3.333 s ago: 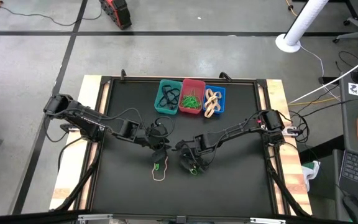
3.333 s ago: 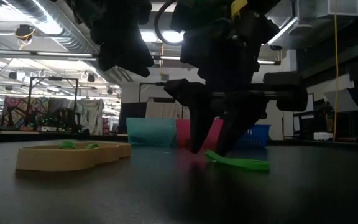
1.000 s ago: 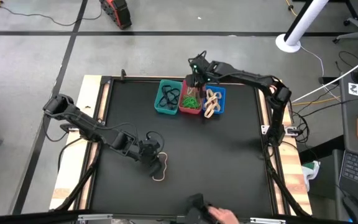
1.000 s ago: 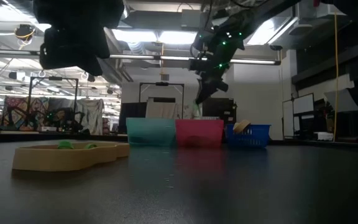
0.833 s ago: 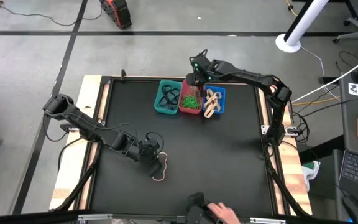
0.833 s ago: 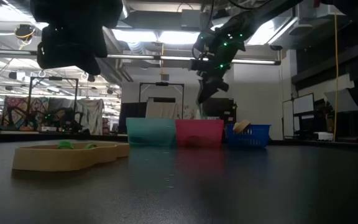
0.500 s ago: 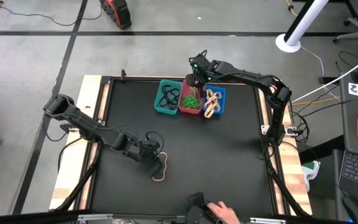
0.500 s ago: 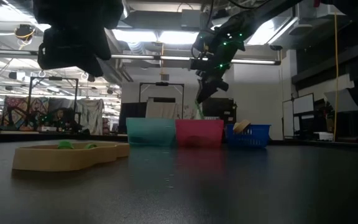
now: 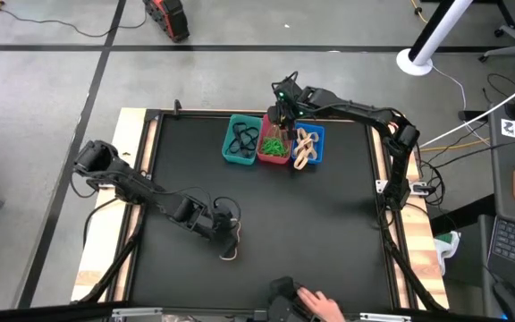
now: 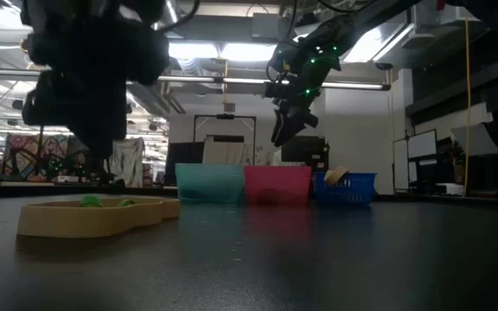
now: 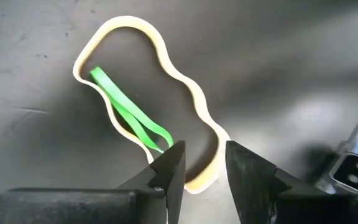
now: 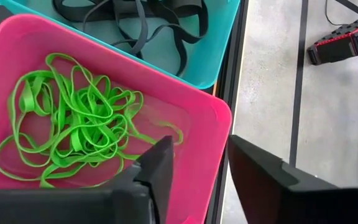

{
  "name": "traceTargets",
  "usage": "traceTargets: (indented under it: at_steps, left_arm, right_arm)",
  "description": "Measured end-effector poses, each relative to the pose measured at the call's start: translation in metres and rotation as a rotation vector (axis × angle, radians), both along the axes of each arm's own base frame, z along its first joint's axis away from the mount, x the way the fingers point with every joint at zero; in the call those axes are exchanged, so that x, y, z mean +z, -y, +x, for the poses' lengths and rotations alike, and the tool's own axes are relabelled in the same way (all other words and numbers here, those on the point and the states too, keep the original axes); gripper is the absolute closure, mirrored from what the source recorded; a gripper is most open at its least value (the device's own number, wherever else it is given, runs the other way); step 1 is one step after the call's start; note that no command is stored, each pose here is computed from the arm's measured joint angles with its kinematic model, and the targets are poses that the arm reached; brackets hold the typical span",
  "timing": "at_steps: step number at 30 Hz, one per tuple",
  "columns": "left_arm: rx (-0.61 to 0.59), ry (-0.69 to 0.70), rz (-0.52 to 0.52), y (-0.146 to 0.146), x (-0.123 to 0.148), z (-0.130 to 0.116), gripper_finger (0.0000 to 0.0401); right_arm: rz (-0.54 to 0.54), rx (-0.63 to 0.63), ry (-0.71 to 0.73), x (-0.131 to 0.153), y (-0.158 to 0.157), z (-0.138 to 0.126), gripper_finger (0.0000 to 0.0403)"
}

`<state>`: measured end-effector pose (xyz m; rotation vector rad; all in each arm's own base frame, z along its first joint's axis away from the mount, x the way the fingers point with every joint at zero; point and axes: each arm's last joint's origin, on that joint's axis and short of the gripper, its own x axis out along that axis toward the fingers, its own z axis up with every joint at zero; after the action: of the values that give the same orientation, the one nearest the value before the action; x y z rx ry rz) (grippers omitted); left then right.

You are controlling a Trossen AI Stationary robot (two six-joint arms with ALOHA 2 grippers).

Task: Sort rubber bands into baskets
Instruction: Put the green rubber band into the pink bin

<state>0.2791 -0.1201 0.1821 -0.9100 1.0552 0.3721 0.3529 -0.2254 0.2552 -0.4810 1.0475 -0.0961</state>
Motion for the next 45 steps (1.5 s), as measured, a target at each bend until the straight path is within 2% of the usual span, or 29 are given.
traceTargets:
  at_steps: [5,16,24,40,45]
  left_arm:
    - [0.004,-0.033,0.024,-0.005,-0.011,0.005,0.0295]
    - [0.038,-0.116,0.066,-0.020,-0.034,0.014,0.0295]
    - [0.096,-0.220,0.052,-0.024,-0.041,0.009,0.0294]
    - [0.141,-0.215,0.107,-0.030,-0.048,0.014,0.0295]
    - [0.142,-0.214,0.109,-0.031,-0.047,0.013,0.0324]
  right_arm:
    - [0.000,0.000,0.000,0.000,0.000,0.000,0.0238]
    - [0.001,0.000,-0.001,0.000,0.000,0.000,0.0237]
    - [0.001,0.000,-0.001,0.000,0.000,0.000,0.0237]
    - [0.001,0.000,-0.001,0.000,0.000,0.000,0.0237]
    - [0.001,0.000,-0.002,0.000,0.000,0.000,0.0237]
